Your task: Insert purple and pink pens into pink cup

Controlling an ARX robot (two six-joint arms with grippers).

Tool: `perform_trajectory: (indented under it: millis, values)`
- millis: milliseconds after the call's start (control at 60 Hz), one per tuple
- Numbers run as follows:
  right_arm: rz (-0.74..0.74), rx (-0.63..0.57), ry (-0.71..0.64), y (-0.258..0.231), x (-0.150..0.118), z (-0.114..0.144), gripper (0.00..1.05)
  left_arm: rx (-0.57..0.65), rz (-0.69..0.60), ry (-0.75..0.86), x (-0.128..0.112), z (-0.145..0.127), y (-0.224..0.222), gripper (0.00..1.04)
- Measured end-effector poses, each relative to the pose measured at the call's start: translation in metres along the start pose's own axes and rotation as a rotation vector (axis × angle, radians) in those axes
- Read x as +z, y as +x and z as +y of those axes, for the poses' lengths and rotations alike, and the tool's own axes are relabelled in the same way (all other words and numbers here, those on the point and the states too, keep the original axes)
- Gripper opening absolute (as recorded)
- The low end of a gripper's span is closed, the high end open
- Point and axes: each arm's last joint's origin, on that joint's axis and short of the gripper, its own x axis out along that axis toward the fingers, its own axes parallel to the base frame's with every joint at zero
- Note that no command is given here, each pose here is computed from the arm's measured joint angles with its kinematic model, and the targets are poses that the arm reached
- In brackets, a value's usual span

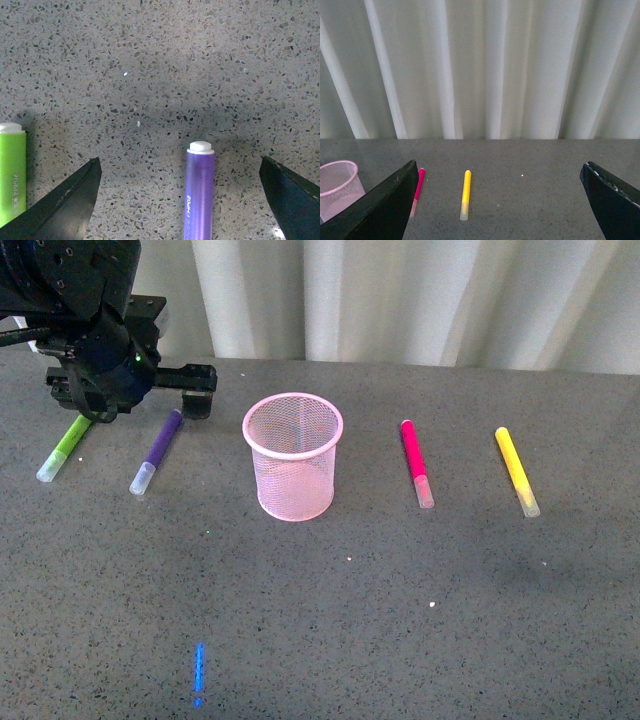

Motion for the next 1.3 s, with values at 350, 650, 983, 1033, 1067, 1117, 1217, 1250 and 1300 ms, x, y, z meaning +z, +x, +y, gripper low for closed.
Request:
perform_trajectory:
  millis: [350, 650, 983, 1033, 1067, 1117, 1217, 1250, 1300]
  values:
    - [0.0, 0.0, 0.0, 0.0, 0.0, 0.0, 0.98, -0.009, 0.016, 0.005, -0.005, -0.003, 0.008, 0.95]
    - [0.0, 0.0, 0.0, 0.0, 0.0, 0.0, 0.98, -0.008, 0.008, 0.006, -0.006, -0.004, 0.009, 0.51]
    - [0.0, 0.0, 0.0, 0.0, 0.0, 0.0, 0.98, 0.008, -0.003, 0.001, -0.01, -0.002, 0.01, 0.13]
    - [0.0, 0.0, 0.0, 0.0, 0.0, 0.0, 0.98, 0.012, -0.006, -0.002, -0.01, 0.0, 0.01, 0.13]
    - [0.0, 0.0, 0.0, 0.0, 0.0, 0.0, 0.98, 0.014, -0.007, -0.007, -0.01, 0.001, 0.01, 0.13]
    - [0.0, 0.0, 0.0, 0.0, 0.0, 0.0, 0.98, 0.015, -0.011, -0.015, -0.01, 0.002, 0.009, 0.13]
    - [0.0, 0.0, 0.0, 0.0, 0.0, 0.0, 0.98, 0.014, -0.023, -0.046, -0.01, 0.006, 0.008, 0.13]
    - [0.0, 0.0, 0.0, 0.0, 0.0, 0.0, 0.98, 0.01, -0.031, -0.06, -0.01, 0.008, 0.007, 0.13]
    - [0.0, 0.0, 0.0, 0.0, 0.0, 0.0, 0.98, -0.001, -0.047, -0.087, -0.009, 0.01, 0.004, 0.13]
